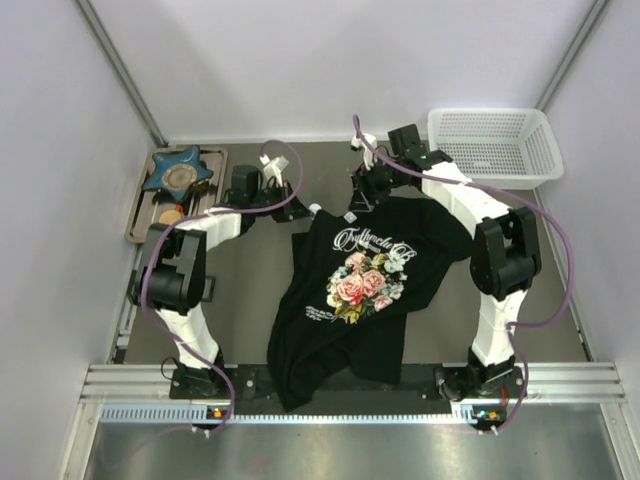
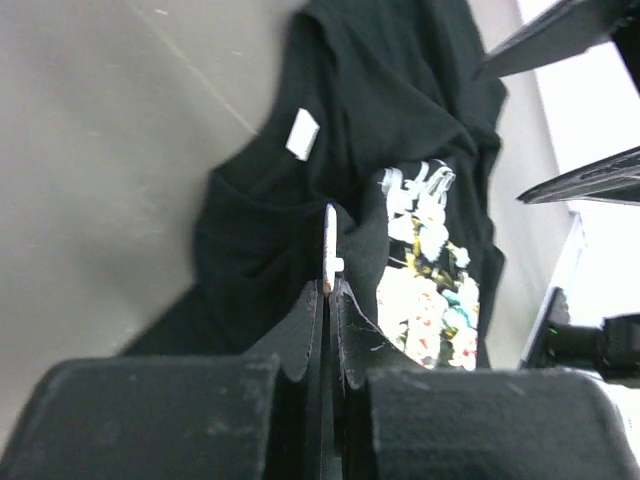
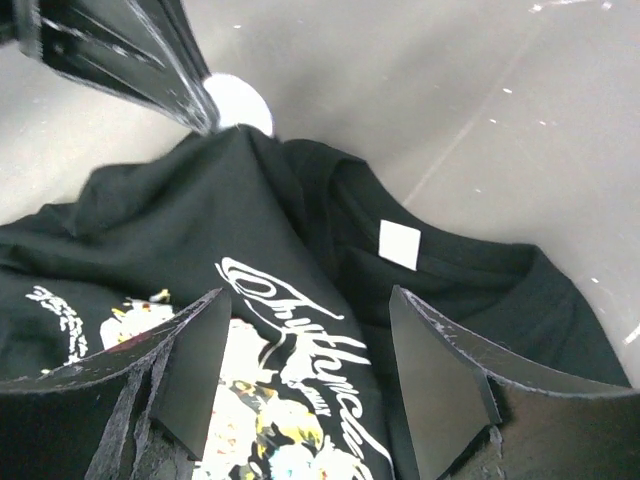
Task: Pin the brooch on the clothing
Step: Pin the brooch to the clothes.
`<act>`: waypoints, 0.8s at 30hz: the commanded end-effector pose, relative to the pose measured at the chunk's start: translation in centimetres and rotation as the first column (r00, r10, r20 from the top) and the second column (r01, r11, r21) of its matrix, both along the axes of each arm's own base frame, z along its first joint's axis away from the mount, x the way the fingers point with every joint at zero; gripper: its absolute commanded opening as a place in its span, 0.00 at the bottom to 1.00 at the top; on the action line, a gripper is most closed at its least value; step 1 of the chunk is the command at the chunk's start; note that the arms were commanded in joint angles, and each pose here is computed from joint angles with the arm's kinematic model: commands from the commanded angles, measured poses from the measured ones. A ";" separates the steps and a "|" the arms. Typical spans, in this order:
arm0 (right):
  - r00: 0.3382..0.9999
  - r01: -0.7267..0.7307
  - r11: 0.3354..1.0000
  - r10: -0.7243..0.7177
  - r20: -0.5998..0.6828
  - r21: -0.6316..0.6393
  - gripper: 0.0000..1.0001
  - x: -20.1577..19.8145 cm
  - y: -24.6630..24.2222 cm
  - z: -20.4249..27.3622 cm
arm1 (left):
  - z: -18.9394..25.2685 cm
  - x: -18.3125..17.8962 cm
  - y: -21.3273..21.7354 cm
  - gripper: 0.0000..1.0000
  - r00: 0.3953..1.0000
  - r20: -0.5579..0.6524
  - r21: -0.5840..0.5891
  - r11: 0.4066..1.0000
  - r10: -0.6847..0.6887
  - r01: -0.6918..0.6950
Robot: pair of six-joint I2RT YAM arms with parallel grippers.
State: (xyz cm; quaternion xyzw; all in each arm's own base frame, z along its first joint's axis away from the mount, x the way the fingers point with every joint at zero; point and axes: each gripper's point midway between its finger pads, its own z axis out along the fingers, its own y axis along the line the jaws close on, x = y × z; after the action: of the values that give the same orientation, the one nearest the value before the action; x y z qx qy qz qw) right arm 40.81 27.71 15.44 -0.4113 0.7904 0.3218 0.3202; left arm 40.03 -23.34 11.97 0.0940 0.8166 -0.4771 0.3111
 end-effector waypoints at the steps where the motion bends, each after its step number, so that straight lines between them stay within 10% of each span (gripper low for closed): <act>1: 0.996 0.080 0.991 -0.084 -0.026 -0.107 0.66 1.6 -2.8 -1.6 | -0.8 3.2 3.4 0.00 0.995 0.049 0.161 0.983 0.085 -0.092; 9: 0.989 0.100 0.978 -0.117 -0.089 -0.183 0.69 1.3 -4.7 -3.9 | -3.0 5.4 4.8 0.01 0.995 -0.024 0.211 0.973 0.099 -0.091; 17: 0.997 0.045 0.991 -0.053 -0.062 -0.125 0.85 0.8 -3.8 -0.8 | 1.7 1.9 10.0 0.53 0.996 0.059 0.338 0.937 0.069 -0.085; 22: 1.000 -0.001 0.995 -0.002 -0.030 -0.101 0.95 0.0 -3.1 0.6 | 4.9 -3.8 16.3 0.64 0.990 0.127 0.542 0.840 -0.057 -0.021; 24: 0.999 -0.033 0.995 0.031 -0.020 -0.095 0.96 -0.7 -2.3 0.9 | 4.4 -7.5 19.4 0.63 0.982 0.047 0.693 0.714 -0.183 0.099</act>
State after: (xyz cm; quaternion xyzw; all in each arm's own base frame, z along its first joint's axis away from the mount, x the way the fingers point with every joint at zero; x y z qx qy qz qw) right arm 40.90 23.76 11.60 -0.3958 0.8404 0.2783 0.2442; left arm 39.40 -9.07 15.18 0.1443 0.8949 -0.2614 0.3317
